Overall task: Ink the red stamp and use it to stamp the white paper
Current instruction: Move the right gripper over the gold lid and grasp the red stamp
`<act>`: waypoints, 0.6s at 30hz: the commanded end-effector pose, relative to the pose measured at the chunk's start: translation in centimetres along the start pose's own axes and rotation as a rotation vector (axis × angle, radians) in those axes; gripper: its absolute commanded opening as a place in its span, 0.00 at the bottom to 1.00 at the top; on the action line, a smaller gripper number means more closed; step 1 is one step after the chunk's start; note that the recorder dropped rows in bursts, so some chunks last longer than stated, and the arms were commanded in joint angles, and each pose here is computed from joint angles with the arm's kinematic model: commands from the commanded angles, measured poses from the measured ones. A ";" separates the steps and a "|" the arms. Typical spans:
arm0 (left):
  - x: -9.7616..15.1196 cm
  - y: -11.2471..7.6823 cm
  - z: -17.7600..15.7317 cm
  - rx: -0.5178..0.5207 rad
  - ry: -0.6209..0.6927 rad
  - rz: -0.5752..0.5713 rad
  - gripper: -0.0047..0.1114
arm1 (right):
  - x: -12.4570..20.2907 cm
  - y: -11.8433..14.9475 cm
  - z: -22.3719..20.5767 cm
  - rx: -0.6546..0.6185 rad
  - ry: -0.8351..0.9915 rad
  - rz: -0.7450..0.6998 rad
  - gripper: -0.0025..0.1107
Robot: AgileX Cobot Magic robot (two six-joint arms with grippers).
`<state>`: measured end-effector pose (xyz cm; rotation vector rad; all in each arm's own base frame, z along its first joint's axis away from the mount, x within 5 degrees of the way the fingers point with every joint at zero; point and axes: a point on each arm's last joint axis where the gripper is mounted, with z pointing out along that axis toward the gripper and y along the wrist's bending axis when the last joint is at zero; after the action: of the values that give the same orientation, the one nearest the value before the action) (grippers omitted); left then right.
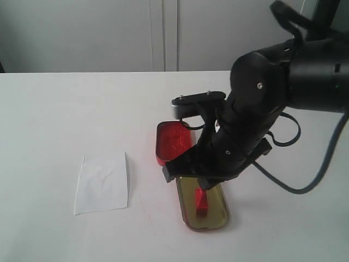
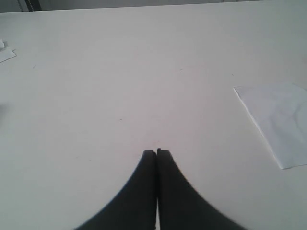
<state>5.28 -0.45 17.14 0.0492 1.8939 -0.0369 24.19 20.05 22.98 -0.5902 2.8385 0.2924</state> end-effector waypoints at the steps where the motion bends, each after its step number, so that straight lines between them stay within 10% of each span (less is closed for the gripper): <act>1: 0.2 0.0 0.0 0.000 -0.002 -0.005 0.04 | -0.6 0.5 1.5 0.029 0.029 0.006 0.02; 18: 0.2 0.0 0.0 0.000 -0.002 -0.005 0.04 | -1.7 -0.3 3.4 0.115 -0.031 0.069 0.09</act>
<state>5.28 -0.45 17.14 0.0492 1.8939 -0.0369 26.18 21.03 20.41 -0.4861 2.8334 0.1501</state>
